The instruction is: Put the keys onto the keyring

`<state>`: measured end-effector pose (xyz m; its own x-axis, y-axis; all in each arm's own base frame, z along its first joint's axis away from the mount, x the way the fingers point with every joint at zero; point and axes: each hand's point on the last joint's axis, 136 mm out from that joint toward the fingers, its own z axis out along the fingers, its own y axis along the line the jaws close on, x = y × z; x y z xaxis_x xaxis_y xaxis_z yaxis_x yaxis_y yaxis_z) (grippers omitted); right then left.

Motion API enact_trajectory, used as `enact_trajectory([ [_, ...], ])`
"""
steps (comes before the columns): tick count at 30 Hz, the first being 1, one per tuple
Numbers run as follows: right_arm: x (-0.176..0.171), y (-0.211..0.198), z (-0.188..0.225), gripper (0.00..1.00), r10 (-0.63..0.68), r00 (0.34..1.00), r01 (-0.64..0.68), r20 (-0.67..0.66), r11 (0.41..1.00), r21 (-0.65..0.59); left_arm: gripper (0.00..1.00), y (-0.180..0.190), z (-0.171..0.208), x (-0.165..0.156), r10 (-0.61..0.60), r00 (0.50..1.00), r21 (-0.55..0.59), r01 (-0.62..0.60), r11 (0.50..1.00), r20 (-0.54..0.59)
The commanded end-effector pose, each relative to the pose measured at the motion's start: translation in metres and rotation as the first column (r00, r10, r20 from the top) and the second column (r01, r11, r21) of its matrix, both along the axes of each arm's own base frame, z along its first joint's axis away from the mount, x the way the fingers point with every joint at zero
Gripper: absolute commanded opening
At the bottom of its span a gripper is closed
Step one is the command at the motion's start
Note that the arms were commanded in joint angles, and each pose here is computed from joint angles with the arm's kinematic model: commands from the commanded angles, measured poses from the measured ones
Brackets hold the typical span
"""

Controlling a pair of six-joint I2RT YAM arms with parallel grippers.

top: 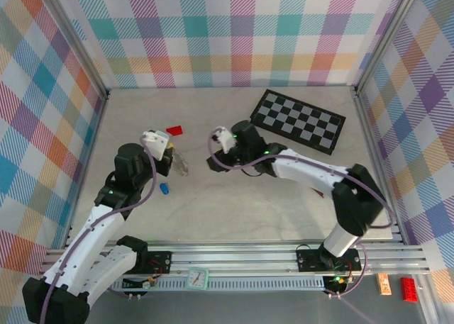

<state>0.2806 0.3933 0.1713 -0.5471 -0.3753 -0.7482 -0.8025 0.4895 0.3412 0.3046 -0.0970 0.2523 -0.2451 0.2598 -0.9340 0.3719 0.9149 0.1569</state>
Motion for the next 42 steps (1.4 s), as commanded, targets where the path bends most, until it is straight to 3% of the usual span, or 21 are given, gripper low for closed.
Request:
enact_trajectory([
  [1, -0.02, 0.029, -0.02, 0.37, 0.063, 0.995, -0.067, -0.081, 0.997, -0.049, 0.0, 0.036, 0.03, 0.003, 0.149, 0.987, -0.042, -0.147, 0.988, 0.062],
  [7, -0.032, 0.083, -0.056, 0.4, 0.152, 0.981, -0.162, -0.122, 0.984, -0.078, 0.0, 0.091, 0.033, 0.004, 0.352, 0.932, -0.091, -0.344, 0.934, 0.085],
  [12, -0.024, 0.123, -0.082, 0.43, 0.171, 0.984, -0.175, -0.037, 0.973, -0.148, 0.0, 0.117, 0.032, 0.003, 0.459, 0.881, -0.109, -0.448, 0.887, 0.114],
  [16, -0.016, 0.145, -0.099, 0.46, 0.183, 0.982, -0.17, 0.048, 0.967, -0.19, 0.0, 0.115, 0.032, 0.002, 0.445, 0.889, -0.112, -0.433, 0.894, 0.111],
  [30, -0.013, 0.188, -0.136, 0.46, 0.233, 0.965, -0.204, 0.122, 0.956, -0.211, 0.0, 0.118, 0.024, 0.002, 0.459, 0.883, -0.116, -0.448, 0.887, 0.102],
  [37, -0.016, 0.19, -0.146, 0.36, 0.233, 0.967, -0.207, 0.104, 0.955, -0.213, 0.0, 0.116, 0.022, 0.003, 0.451, 0.887, -0.114, -0.441, 0.89, 0.096],
  [42, -0.017, 0.187, -0.148, 0.23, 0.228, 0.969, -0.202, 0.097, 0.953, -0.224, 0.0, 0.114, 0.022, 0.004, 0.441, 0.893, -0.111, -0.431, 0.895, 0.091],
])
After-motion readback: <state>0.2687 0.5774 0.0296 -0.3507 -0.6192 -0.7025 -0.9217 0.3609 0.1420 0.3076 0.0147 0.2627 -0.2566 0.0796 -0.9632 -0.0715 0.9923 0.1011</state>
